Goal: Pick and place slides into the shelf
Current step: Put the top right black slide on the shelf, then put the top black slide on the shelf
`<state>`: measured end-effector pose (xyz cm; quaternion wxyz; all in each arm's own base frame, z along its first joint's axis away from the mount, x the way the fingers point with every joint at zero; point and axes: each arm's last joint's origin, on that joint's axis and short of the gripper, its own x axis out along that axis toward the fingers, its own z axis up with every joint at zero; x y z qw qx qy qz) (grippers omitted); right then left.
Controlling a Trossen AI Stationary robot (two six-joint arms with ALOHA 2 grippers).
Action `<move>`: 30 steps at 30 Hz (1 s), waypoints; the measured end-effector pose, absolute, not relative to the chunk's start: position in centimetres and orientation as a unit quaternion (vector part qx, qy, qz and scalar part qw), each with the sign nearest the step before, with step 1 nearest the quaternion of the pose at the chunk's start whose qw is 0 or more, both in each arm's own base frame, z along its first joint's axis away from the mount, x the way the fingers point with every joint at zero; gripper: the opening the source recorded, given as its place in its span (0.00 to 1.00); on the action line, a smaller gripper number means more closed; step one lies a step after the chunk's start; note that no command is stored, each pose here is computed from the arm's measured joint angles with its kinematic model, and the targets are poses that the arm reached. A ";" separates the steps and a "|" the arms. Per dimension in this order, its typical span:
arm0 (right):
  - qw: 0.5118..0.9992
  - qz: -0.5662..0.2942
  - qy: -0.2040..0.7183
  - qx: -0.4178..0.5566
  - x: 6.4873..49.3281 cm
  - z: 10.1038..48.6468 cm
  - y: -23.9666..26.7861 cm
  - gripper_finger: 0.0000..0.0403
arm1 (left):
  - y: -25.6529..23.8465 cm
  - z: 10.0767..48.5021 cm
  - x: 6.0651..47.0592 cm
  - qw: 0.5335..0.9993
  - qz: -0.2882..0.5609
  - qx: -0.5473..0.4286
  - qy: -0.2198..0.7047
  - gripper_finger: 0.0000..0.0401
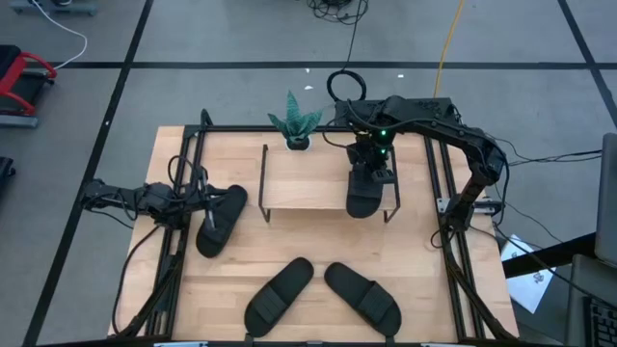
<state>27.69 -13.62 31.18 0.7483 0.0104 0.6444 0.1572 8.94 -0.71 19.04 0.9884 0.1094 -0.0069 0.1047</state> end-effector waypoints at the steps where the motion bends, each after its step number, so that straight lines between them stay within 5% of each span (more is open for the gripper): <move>1: 0.746 0.152 0.648 0.003 27.7 31.2 -13.6 0.16 | -0.7 19.0 8.9 0.988 0.105 0.110 -0.006 0.00; 13: 0.788 0.122 0.602 -0.044 26.8 34.0 -11.9 0.28 | -0.7 19.0 8.9 0.988 0.104 0.110 -0.005 0.00; 21: 0.847 0.025 0.519 -0.113 25.5 38.2 -9.5 0.29 | -0.7 19.0 8.9 0.989 0.104 0.109 -0.005 0.00; 25: 0.883 0.005 0.463 -0.081 25.8 39.7 -7.2 0.23 | -0.7 19.0 8.9 0.988 0.104 0.110 -0.005 0.00; 30: 0.871 -0.052 0.465 -0.148 25.6 38.3 -2.6 0.03 | -0.7 18.9 8.9 0.988 0.104 0.113 -0.002 0.00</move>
